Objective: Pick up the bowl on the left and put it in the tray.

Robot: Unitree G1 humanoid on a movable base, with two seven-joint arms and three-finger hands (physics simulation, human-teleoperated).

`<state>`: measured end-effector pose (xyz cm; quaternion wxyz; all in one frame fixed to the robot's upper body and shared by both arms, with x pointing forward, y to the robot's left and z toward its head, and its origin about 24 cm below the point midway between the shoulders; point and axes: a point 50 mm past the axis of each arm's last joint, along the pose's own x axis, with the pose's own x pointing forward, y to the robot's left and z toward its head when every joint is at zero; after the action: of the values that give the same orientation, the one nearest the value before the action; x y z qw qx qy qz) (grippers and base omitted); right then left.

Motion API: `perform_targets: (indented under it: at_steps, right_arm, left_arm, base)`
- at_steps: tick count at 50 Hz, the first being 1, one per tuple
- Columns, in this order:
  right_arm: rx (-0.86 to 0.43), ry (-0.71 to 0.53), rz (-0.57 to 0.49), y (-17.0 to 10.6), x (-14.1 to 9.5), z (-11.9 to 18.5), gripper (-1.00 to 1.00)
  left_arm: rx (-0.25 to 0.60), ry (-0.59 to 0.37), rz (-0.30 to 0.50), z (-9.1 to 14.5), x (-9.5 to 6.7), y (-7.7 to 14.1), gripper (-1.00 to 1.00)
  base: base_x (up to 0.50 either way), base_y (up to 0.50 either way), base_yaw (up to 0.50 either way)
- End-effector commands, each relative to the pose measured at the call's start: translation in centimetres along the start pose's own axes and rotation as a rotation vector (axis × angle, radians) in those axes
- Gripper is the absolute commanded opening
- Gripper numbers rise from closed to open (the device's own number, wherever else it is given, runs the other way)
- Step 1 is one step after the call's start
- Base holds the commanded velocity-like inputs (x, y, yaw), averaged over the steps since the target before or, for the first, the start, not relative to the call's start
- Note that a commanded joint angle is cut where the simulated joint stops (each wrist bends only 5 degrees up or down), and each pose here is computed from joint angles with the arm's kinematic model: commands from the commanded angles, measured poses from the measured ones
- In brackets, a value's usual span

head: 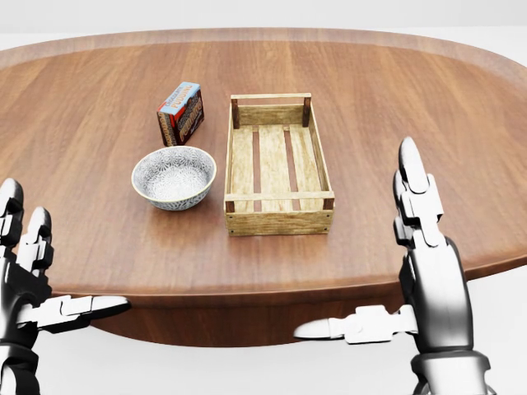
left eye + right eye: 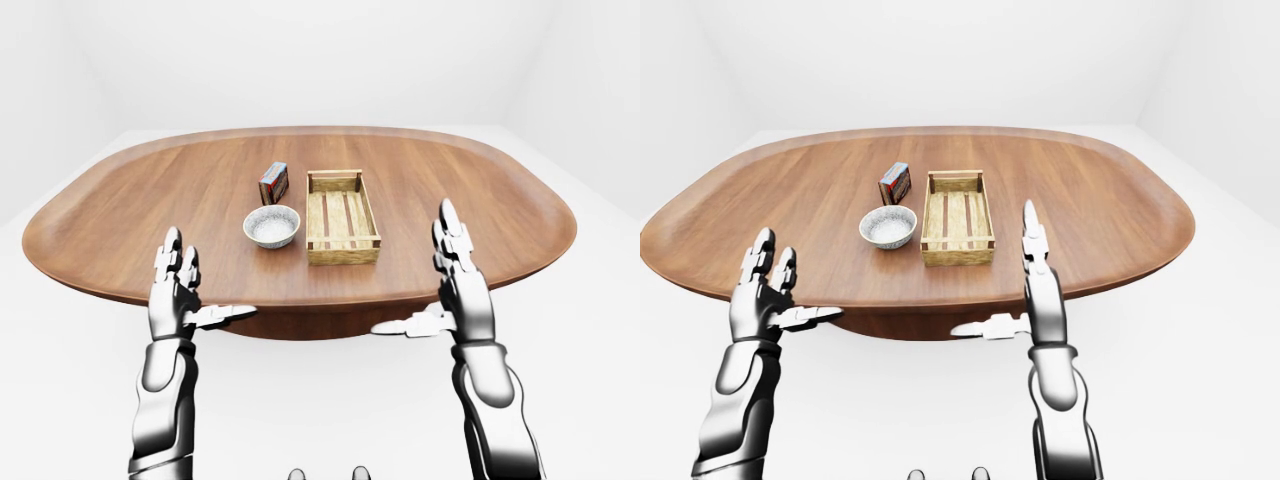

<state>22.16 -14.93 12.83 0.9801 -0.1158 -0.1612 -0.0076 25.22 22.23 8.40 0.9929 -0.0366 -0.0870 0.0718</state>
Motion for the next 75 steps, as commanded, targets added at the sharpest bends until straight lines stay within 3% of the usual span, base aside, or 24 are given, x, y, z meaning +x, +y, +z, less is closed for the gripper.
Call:
perform_targets:
  at_steps: [1, 7, 18, 47, 75]
  right_arm:
    - [-0.006, -0.090, 0.001, 0.1, -0.4, 2.2, 1.00]
    - [-0.005, -0.038, -0.004, -0.1, -0.5, 1.1, 1.00]
    - [-0.034, -0.056, -0.004, -0.2, -0.4, 1.5, 1.00]
    - [-0.030, -0.041, 0.016, 0.4, -0.3, 1.1, 1.00]
    - [-0.032, -0.026, 0.001, -0.2, -0.4, 0.8, 1.00]
  left_arm:
    - [0.006, 0.016, 0.017, -1.5, 0.2, 0.1, 1.00]
    - [0.004, 0.013, 0.014, -1.4, 0.0, 0.2, 1.00]
    - [0.002, -0.002, 0.013, -0.5, -0.3, 0.1, 1.00]
    - [0.015, -0.004, 0.009, -0.9, -0.5, 0.2, 1.00]
    - [0.008, -0.010, 0.003, -0.7, -0.4, -0.1, 1.00]
  base:
    - [0.00, 0.00, 0.00]
    - [0.00, 0.00, 0.00]
    - [0.00, 0.04, 0.00]
    - [0.00, 0.50, 0.00]
    - [0.48, 0.09, 0.00]
